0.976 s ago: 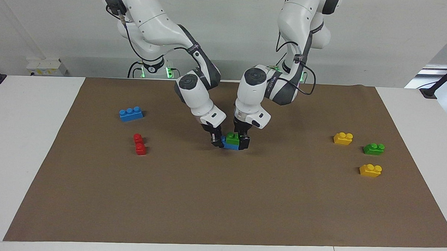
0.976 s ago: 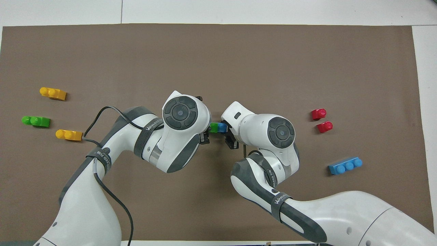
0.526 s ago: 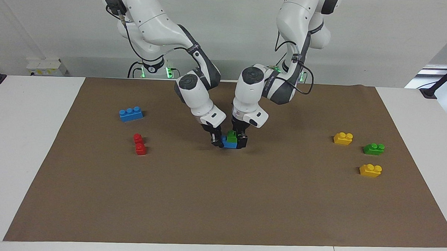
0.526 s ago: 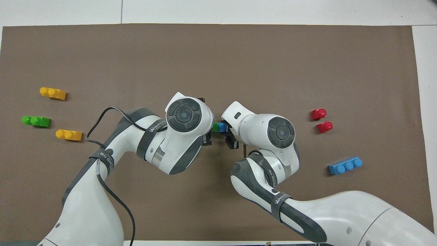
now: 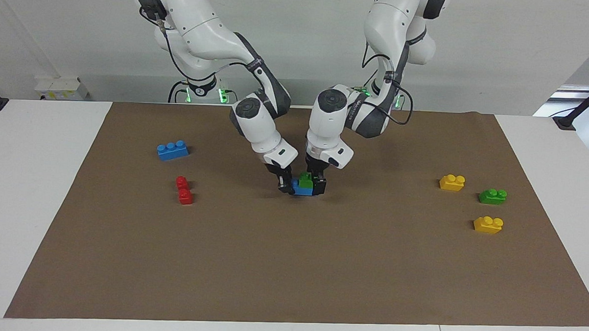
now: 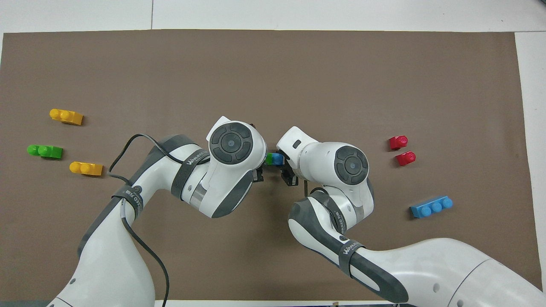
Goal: Remove green block with left arm and hold with right
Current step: 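Grasp the green brick with the left gripper while the right gripper holds blue, then pull the green brick off with the left gripper while the right gripper holds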
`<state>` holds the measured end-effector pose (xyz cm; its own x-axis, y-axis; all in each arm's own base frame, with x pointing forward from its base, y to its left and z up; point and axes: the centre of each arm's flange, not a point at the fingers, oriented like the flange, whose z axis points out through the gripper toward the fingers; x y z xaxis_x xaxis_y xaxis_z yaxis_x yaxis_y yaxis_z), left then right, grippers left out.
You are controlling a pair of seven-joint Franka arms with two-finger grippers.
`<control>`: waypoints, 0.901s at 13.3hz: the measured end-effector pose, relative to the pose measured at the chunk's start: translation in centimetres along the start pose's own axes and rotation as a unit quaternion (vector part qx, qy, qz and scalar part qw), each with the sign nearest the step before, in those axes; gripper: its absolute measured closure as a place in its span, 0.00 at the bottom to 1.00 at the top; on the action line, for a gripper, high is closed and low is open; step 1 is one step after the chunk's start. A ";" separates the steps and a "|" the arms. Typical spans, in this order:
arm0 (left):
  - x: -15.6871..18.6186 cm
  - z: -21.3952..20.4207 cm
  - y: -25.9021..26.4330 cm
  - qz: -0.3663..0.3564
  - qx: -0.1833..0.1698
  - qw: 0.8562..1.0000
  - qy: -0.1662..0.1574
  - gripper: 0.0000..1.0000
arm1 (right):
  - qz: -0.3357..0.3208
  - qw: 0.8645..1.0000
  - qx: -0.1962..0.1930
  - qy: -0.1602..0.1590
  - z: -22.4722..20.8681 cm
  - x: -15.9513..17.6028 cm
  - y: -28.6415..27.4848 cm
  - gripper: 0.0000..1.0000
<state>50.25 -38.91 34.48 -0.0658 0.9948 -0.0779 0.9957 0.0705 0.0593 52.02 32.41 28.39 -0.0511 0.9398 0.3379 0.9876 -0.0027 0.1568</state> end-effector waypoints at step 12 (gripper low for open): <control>0.5 -2.9 0.0 -0.001 -0.011 1.000 -0.005 0.65 | 0.003 1.000 -0.010 0.004 -0.3 0.0 0.7 0.60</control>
<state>49.98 -38.17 37.33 -0.0674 0.9938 -0.0883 0.9939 0.0746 0.0814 52.63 32.26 28.81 -0.0470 0.9369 0.3463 0.9848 -0.0145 0.1730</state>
